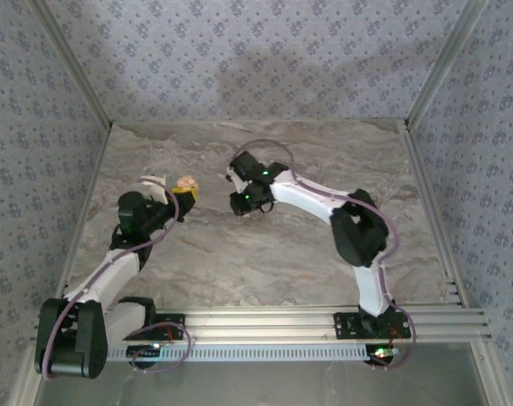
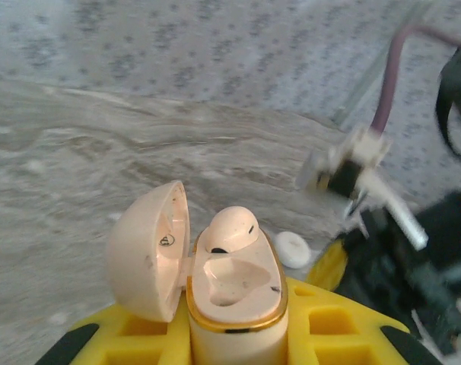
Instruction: Insert the wireless bluetooth earbuds into the charging case
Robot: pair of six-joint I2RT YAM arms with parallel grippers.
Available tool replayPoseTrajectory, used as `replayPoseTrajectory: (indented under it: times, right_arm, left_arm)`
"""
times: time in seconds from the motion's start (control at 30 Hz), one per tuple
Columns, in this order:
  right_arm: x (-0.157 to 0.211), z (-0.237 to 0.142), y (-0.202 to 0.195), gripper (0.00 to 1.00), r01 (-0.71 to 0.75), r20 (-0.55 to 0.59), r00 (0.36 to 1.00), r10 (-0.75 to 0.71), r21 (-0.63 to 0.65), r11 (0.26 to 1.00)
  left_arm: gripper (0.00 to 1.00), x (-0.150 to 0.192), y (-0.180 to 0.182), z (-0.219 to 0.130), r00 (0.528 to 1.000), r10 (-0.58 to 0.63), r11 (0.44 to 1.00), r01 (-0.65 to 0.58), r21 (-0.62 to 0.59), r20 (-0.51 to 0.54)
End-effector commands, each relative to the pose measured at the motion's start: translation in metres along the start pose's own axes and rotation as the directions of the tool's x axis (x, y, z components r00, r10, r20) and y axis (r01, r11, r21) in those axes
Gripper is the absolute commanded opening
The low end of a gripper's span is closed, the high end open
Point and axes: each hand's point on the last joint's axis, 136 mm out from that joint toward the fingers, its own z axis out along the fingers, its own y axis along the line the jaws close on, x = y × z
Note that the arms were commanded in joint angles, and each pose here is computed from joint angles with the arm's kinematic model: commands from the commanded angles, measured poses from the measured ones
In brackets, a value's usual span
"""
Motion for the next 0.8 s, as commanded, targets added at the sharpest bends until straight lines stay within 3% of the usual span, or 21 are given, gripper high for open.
replayPoseTrajectory:
  times: [0.0, 0.43, 0.77]
  right_arm:
    - [-0.041, -0.051, 0.007, 0.22, -0.015, 0.234, 0.972, 0.030, -0.065, 0.998]
    - [-0.065, -0.189, 0.021, 0.22, 0.087, 0.584, 0.812, 0.004, -0.127, 0.988]
    - [-0.069, -0.205, 0.055, 0.22, 0.176, 0.645, 0.764, -0.011, -0.193, 0.965]
  left_arm:
    - [0.19, -0.019, -0.036, 0.008, 0.991, 0.094, 0.982, -0.108, 0.152, 0.094]
    - [0.19, -0.026, -0.116, 0.043, 0.945, 0.258, 0.853, -0.321, 0.412, 0.201]
    - [0.20, -0.031, -0.145, 0.051, 0.915, 0.320, 0.794, -0.400, 0.458, 0.245]
